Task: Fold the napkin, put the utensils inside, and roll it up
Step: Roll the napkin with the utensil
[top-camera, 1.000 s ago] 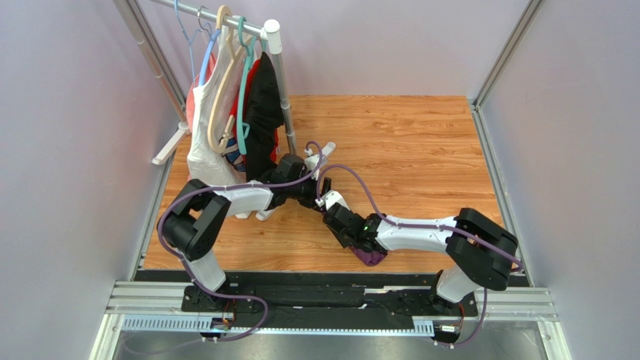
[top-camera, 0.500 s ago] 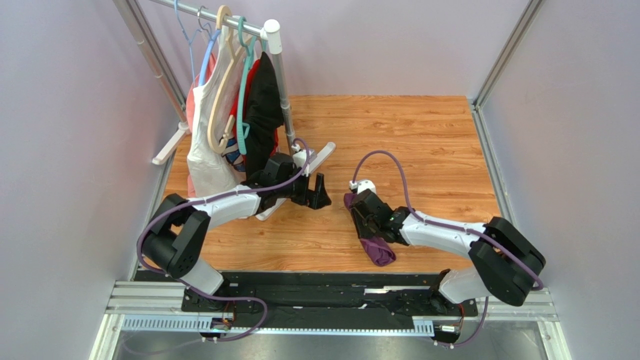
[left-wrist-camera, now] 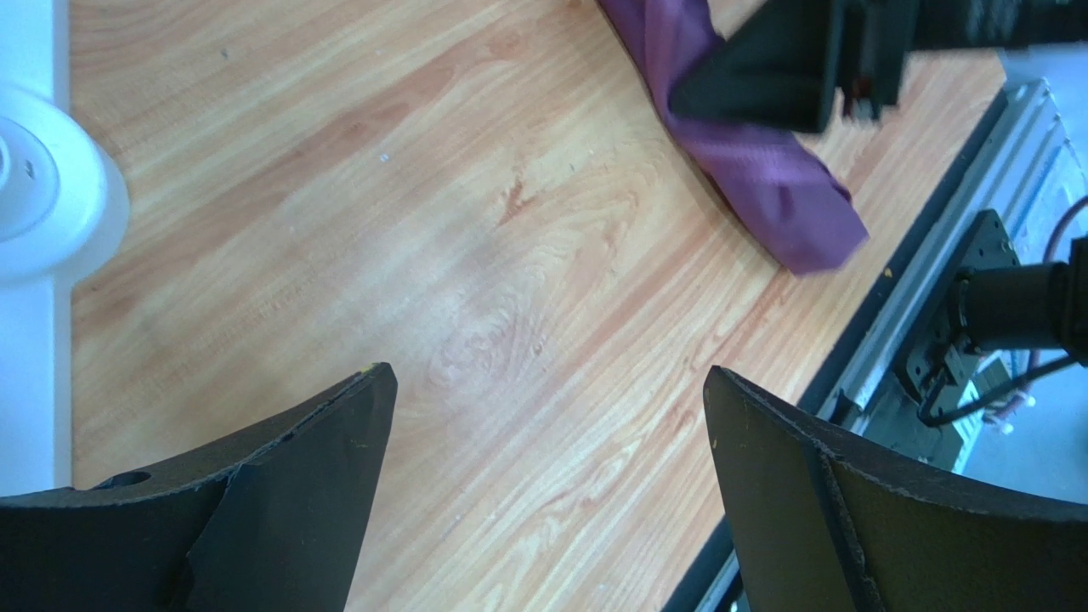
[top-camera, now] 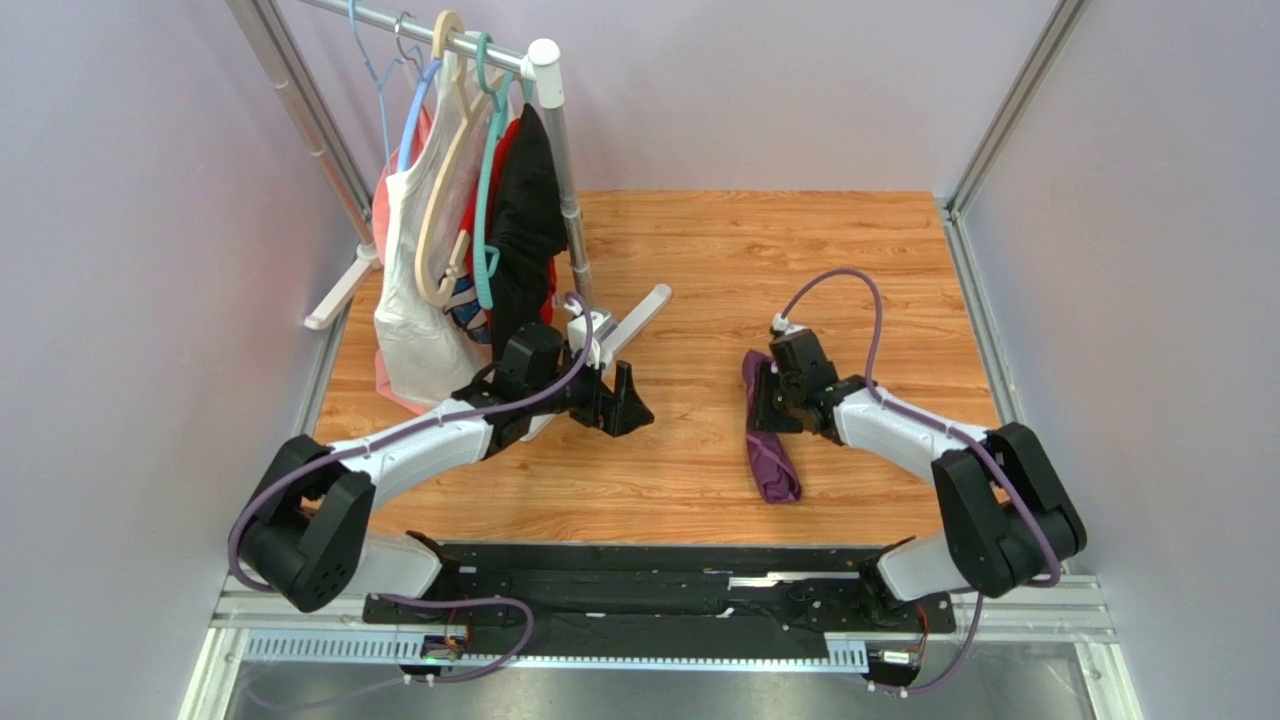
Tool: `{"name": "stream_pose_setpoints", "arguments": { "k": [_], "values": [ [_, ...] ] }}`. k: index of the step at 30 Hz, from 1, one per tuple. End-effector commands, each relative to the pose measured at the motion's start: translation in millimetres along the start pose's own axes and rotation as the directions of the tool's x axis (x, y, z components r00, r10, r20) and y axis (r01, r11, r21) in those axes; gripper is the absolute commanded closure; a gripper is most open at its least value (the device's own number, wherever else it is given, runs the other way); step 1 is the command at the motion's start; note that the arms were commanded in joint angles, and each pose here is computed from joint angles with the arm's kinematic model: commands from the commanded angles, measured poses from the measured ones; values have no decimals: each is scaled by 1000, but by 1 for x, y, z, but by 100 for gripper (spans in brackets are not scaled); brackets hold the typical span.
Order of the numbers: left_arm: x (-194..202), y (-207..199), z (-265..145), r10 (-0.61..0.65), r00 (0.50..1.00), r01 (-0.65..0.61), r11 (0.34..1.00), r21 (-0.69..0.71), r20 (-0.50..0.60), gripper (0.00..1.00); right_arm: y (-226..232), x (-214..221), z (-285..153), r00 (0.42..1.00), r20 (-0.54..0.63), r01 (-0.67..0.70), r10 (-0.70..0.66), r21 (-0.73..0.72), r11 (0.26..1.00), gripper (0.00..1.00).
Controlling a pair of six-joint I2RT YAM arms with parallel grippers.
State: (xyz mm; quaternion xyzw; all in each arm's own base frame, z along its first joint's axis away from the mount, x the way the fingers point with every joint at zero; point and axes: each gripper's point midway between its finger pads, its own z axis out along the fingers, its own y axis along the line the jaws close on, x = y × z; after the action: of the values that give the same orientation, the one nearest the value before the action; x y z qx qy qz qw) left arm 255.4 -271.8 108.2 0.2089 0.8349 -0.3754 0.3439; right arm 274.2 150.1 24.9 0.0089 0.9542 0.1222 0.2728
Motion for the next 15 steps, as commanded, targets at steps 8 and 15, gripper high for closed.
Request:
{"name": "stream_pose_setpoints", "arguments": {
  "k": [8,15],
  "values": [
    [-1,-18,-26,56,996,-60,996,63,76,1,-61,-75,24,996,-8,-89,89,21,996,66],
    [1,-17,-22,68,995,-74,995,71,71,1,-85,-105,34,992,-31,-123,124,36,992,65]
  ]
}}
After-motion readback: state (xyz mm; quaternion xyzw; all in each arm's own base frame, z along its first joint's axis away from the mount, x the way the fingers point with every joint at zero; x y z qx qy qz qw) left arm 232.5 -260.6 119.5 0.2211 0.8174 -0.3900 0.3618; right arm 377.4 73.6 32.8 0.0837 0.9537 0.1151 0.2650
